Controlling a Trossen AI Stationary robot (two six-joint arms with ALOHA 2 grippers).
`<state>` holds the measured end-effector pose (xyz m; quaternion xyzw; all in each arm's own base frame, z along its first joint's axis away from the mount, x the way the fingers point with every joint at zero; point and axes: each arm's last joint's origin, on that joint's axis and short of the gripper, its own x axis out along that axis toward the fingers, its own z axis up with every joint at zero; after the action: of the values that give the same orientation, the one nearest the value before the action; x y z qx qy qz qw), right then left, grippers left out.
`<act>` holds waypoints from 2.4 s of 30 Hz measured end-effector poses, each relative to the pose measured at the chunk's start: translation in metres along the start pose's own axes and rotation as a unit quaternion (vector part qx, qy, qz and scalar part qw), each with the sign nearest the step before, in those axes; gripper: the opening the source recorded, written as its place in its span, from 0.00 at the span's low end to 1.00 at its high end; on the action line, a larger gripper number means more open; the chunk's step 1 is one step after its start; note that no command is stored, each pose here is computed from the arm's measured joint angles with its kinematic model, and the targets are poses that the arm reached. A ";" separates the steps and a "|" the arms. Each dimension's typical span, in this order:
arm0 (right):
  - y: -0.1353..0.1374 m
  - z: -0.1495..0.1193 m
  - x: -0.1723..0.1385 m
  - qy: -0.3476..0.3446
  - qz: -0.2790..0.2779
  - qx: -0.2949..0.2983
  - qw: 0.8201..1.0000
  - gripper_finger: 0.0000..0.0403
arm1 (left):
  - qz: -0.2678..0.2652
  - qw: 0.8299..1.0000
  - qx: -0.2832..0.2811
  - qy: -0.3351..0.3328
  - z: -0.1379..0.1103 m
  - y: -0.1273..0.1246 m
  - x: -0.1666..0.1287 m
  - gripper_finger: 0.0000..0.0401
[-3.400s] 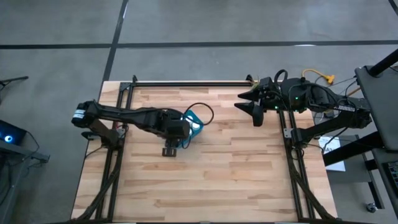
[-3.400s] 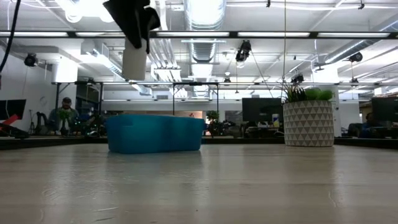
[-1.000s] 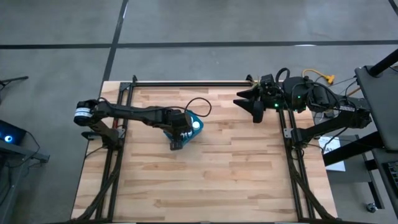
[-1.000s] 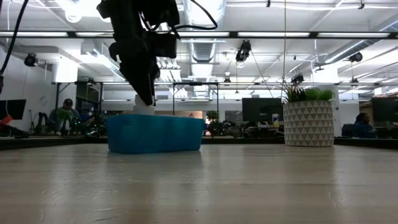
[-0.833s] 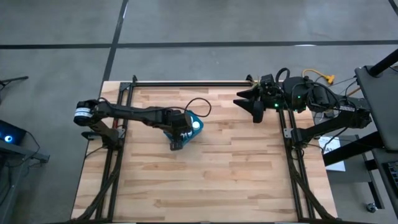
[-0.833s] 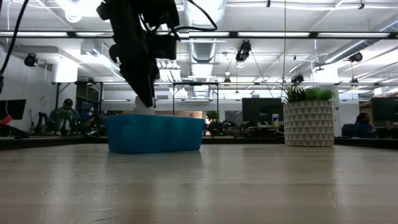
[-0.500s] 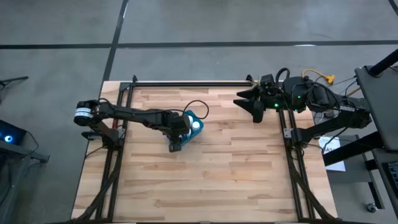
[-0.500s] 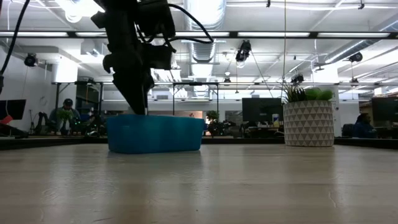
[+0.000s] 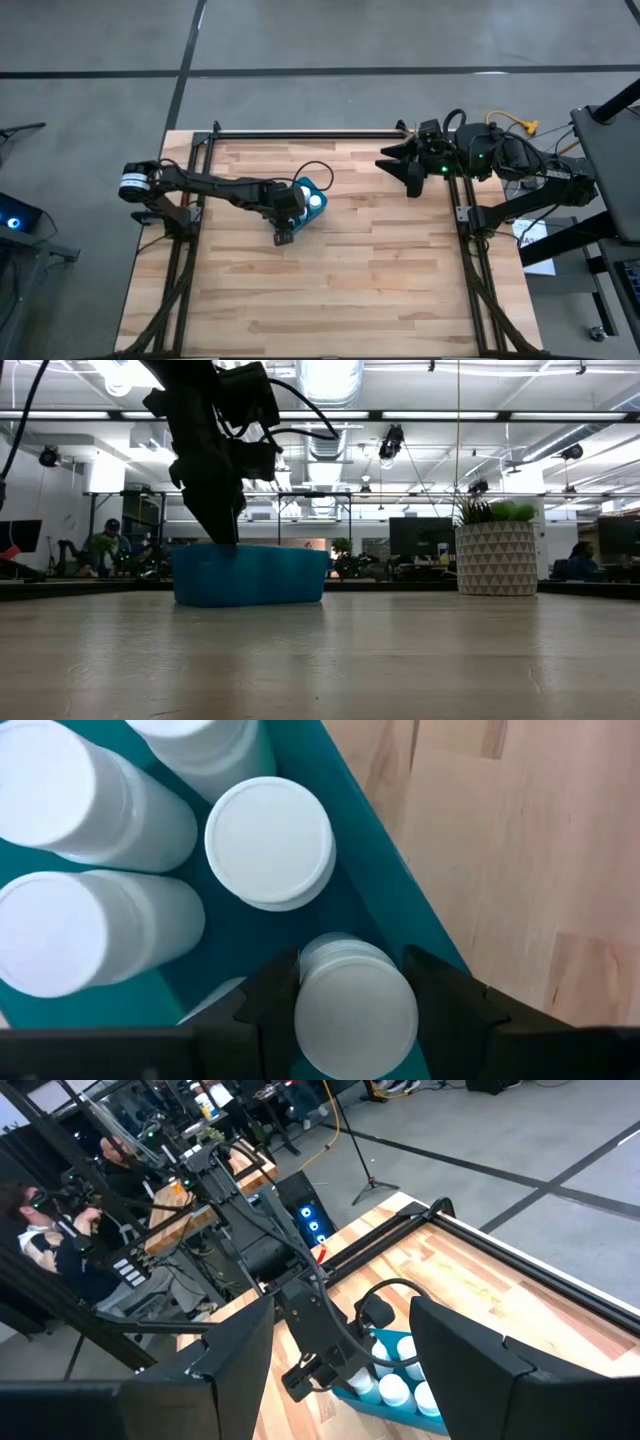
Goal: Pick and place pill bottles into a basket
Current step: Put the white pill bottle into the blue container, then return to Home Position
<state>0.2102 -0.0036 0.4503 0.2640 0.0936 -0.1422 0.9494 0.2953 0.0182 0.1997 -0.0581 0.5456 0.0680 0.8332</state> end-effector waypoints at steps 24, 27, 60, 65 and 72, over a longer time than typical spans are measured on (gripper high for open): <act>0.000 0.000 0.000 0.000 0.000 0.000 1.000 0.56 | -0.017 0.999 0.015 -0.023 0.007 -0.001 -0.013 0.44; 0.000 0.000 0.000 0.000 0.000 0.000 1.000 0.56 | -0.021 0.999 0.015 -0.042 0.010 -0.002 -0.023 0.45; 0.038 0.012 -0.016 -0.107 0.216 -0.066 0.968 0.56 | -0.215 0.838 -0.041 -0.500 -0.035 -0.005 -0.245 0.45; 0.033 0.001 -0.026 -0.115 0.219 -0.068 0.966 0.56 | -0.220 0.819 -0.034 -0.529 -0.046 -0.006 -0.260 0.42; 0.009 -0.011 -0.055 -0.201 0.235 -0.050 0.950 0.46 | -0.203 0.800 -0.003 -0.564 -0.058 -0.002 -0.274 0.22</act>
<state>0.1596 0.0214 0.4590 0.1966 -0.1566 0.0397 0.9671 0.1350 -0.0078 0.4276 -0.1217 -0.0452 -0.0803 0.9883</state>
